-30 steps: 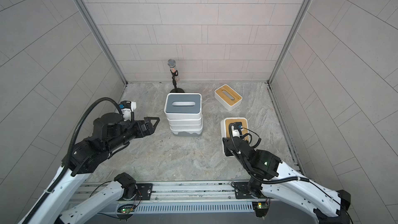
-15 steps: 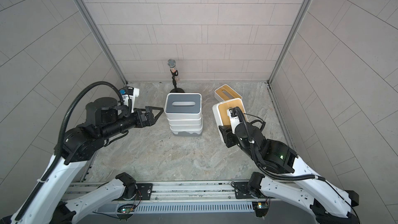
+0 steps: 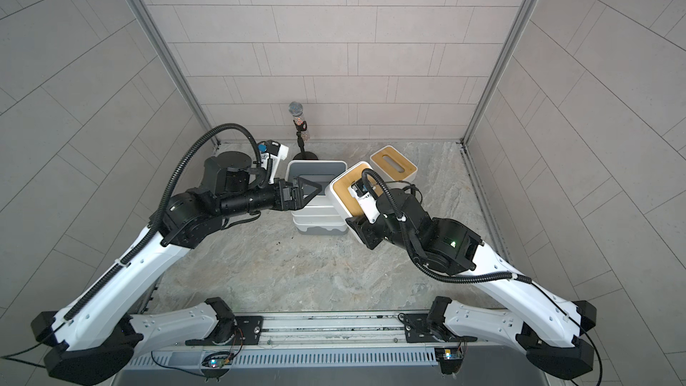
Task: Stack the tissue boxes
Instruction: Place the tissue box at the tissue box.
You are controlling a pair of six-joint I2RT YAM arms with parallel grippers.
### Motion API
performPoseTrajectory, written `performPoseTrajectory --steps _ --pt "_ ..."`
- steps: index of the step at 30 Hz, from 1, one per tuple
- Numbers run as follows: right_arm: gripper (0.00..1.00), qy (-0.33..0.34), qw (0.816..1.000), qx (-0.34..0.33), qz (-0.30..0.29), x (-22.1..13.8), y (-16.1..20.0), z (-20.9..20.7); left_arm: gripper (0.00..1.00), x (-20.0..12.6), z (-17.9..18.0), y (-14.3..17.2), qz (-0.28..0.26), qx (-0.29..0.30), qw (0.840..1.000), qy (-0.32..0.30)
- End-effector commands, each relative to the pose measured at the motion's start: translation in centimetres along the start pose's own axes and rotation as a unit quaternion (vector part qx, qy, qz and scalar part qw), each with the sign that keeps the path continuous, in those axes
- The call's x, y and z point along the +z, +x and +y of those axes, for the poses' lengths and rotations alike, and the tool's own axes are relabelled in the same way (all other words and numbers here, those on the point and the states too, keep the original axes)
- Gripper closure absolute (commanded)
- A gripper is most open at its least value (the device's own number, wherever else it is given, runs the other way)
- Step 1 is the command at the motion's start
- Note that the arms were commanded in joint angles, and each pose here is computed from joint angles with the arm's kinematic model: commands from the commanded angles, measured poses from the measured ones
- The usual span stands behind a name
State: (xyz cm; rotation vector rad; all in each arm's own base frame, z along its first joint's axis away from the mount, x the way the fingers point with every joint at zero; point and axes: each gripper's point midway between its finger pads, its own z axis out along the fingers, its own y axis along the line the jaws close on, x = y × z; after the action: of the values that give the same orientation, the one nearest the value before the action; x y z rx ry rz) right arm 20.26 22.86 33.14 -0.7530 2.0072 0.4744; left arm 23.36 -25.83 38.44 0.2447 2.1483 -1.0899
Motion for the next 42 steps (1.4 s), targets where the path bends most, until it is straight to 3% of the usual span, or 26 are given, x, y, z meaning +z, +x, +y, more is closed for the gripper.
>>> performPoseTrajectory --steps 1,17,28,35,37,42 --pt "0.76 -0.027 0.997 -0.018 -0.077 -1.6 -4.2 0.9 0.00 -0.6 -2.1 -2.6 -0.052 -0.004 0.998 0.032" --pt "0.77 -0.073 0.990 -0.068 -0.100 -1.9 -6.0 2.9 0.00 2.5 -3.3 -1.4 0.005 -0.059 0.995 0.075" --pt "0.77 -0.070 0.988 -0.121 -0.066 -1.2 -5.0 2.9 0.23 1.2 -3.4 -0.6 0.009 -0.051 0.995 0.080" --pt "0.77 -0.078 0.987 -0.134 -0.052 -1.0 -4.2 3.1 0.45 1.3 -3.5 -0.8 0.005 -0.044 0.996 0.081" --pt "0.71 -0.080 0.987 -0.132 -0.052 -1.0 -4.3 3.2 0.53 1.3 -3.5 -0.9 0.001 -0.045 0.996 0.083" --pt "0.52 -0.082 0.987 -0.126 -0.057 -1.2 -4.6 3.3 0.60 0.8 -3.9 -1.7 -0.020 -0.047 0.995 0.091"
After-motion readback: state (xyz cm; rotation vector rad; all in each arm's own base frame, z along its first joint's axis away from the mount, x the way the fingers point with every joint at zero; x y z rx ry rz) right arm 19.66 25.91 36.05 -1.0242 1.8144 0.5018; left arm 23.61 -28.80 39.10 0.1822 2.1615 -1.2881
